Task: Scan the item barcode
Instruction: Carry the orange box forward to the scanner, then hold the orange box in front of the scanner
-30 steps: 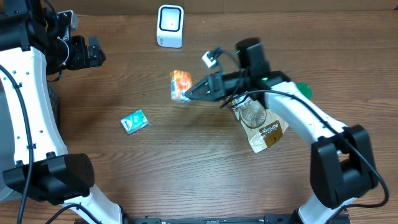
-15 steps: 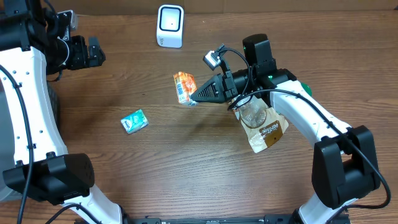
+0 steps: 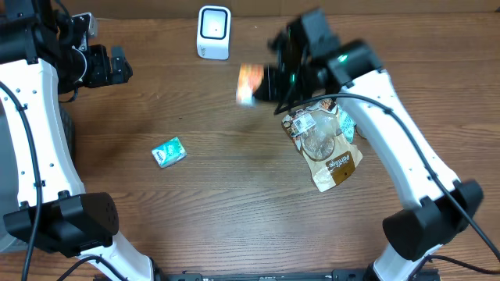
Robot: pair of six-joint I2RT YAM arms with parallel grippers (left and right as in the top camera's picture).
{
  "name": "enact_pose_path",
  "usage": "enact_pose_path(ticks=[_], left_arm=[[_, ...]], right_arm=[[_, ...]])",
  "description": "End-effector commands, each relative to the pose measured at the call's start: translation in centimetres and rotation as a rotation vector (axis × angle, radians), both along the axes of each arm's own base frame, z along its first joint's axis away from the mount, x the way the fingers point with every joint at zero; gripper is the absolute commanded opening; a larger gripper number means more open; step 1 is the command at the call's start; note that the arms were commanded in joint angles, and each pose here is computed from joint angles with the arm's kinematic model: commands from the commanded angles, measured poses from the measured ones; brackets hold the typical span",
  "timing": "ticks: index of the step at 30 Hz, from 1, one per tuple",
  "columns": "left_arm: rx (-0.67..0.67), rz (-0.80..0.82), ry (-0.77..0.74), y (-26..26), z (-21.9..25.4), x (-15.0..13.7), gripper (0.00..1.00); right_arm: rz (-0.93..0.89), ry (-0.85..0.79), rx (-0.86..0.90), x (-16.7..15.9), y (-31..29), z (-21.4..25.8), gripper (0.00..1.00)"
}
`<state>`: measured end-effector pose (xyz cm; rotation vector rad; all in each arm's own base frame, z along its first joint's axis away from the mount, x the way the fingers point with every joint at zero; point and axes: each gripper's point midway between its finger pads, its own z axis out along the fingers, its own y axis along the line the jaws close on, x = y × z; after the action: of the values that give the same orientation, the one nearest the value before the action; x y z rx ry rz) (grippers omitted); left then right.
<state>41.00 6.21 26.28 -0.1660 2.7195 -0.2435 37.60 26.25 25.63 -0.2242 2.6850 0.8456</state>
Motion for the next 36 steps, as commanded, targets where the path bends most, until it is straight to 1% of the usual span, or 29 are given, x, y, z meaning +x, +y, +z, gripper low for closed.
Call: enact_pose_path(ticks=[1, 4, 5, 7, 8, 9, 10, 12, 15, 18, 23, 24, 28, 31, 36], left_arm=[[0.001, -0.019, -0.015, -0.2, 0.4, 0.1, 0.99], [0.001, -0.019, -0.015, -0.2, 0.4, 0.1, 1.00], [0.001, -0.019, -0.015, -0.2, 0.4, 0.1, 1.00], [0.001, -0.019, -0.015, -0.2, 0.4, 0.1, 0.99], [0.001, -0.019, -0.015, -0.2, 0.4, 0.1, 1.00], [0.001, -0.019, -0.015, -0.2, 0.4, 0.1, 1.00], [0.001, -0.019, -0.015, -0.2, 0.4, 0.1, 1.00], [0.001, -0.019, -0.015, -0.2, 0.4, 0.1, 1.00], [0.001, -0.019, -0.015, -0.2, 0.4, 0.1, 1.00], [0.001, -0.019, -0.015, -0.2, 0.4, 0.1, 0.99], [0.001, -0.019, -0.015, -0.2, 0.4, 0.1, 0.99], [0.001, -0.019, -0.015, -0.2, 0.4, 0.1, 1.00], [0.001, -0.019, -0.015, -0.2, 0.4, 0.1, 0.99], [0.001, -0.019, -0.015, -0.2, 0.4, 0.1, 0.99], [0.001, -0.019, -0.015, -0.2, 0.4, 0.1, 1.00]], right_arm=[[-0.181, -0.425, -0.278, 6.0, -2.8, 6.3, 0.04], [-0.302, -0.693, -0.426, 9.7, -2.7, 9.4, 0.04], [-0.324, -0.753, -0.462, 10.6, -2.4, 9.9, 0.04], [-0.371, -0.904, -0.550, 13.6, -0.9, 10.3, 0.04], [-0.386, -0.941, -0.563, 14.7, -0.2, 9.9, 0.04], [-0.383, -0.998, -0.588, 16.3, 0.6, 9.5, 0.04], [-0.369, -1.017, -0.603, 16.9, 1.0, 9.0, 0.04], [-0.292, -1.114, -0.694, 19.6, 2.6, 6.8, 0.04], [-0.179, -1.198, -0.822, 21.7, 4.0, 4.0, 0.04], [-0.009, -1.242, -0.968, 23.3, 5.5, -0.4, 0.04], [0.363, -1.258, -1.161, 24.3, 7.8, -8.4, 0.04], [0.408, -1.254, -1.181, 24.4, 8.0, -9.9, 0.04], [0.412, -1.276, -1.174, 24.8, 8.6, -11.8, 0.04], [0.438, -1.295, -1.140, 24.8, 9.2, -12.1, 0.04], [0.427, -1.306, -1.136, 24.8, 9.3, -11.8, 0.04]])
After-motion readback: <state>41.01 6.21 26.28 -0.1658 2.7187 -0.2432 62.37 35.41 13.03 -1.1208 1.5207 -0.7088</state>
